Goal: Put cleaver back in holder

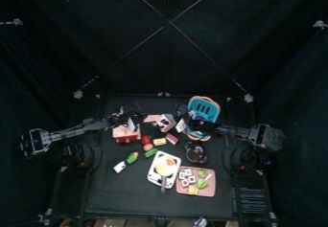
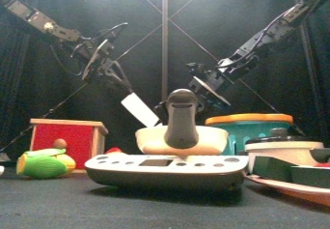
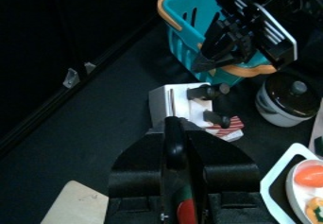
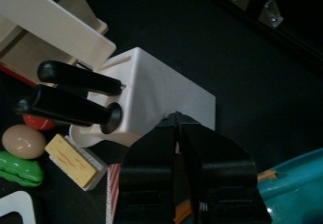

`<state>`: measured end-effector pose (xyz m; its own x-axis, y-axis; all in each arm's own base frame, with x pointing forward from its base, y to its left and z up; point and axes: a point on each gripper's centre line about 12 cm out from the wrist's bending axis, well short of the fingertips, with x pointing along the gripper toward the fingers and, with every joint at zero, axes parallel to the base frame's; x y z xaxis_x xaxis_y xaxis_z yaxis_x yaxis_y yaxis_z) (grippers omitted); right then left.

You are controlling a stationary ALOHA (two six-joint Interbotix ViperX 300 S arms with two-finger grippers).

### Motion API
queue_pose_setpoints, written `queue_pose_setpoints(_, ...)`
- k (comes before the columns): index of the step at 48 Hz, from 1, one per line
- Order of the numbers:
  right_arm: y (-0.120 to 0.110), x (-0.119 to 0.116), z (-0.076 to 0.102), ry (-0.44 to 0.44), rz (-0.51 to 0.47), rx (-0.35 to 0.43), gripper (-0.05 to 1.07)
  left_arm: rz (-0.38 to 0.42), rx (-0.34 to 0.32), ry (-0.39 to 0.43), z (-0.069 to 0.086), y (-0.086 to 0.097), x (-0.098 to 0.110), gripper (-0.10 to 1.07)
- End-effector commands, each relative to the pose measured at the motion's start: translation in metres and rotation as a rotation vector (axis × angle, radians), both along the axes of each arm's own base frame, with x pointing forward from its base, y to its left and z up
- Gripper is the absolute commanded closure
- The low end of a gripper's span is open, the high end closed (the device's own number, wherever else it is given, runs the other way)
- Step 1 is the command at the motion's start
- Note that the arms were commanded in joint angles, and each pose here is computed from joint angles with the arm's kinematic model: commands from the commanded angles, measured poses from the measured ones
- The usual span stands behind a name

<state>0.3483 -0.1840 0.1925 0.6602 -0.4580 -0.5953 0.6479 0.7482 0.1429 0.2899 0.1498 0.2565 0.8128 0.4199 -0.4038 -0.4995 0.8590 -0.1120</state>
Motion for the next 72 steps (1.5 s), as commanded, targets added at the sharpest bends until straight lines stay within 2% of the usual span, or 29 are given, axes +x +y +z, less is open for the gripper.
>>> queue_pose_setpoints(1,-0.004,0.006,0.016,-0.046,0.003,-0.016,0.66,0.003,0.020,-0.023,0.009,0.005,0.004,0.56)
queue_pose_setpoints(23,-0.003,0.010,0.012,-0.048,0.021,-0.004,0.66,-0.006,0.045,-0.046,0.009,0.007,0.011,0.56)
queue_pose_setpoints(38,-0.003,0.009,0.010,-0.045,0.022,-0.004,0.66,-0.017,0.037,0.002,-0.005,0.014,0.027,0.56)
queue_pose_setpoints(57,-0.001,0.010,0.009,-0.051,0.038,0.002,0.66,-0.031,0.034,0.062,-0.006,0.020,0.043,0.56)
queue_pose_setpoints(72,0.000,0.011,0.009,-0.053,0.045,0.004,0.66,-0.035,0.026,0.093,-0.016,0.028,0.057,0.51)
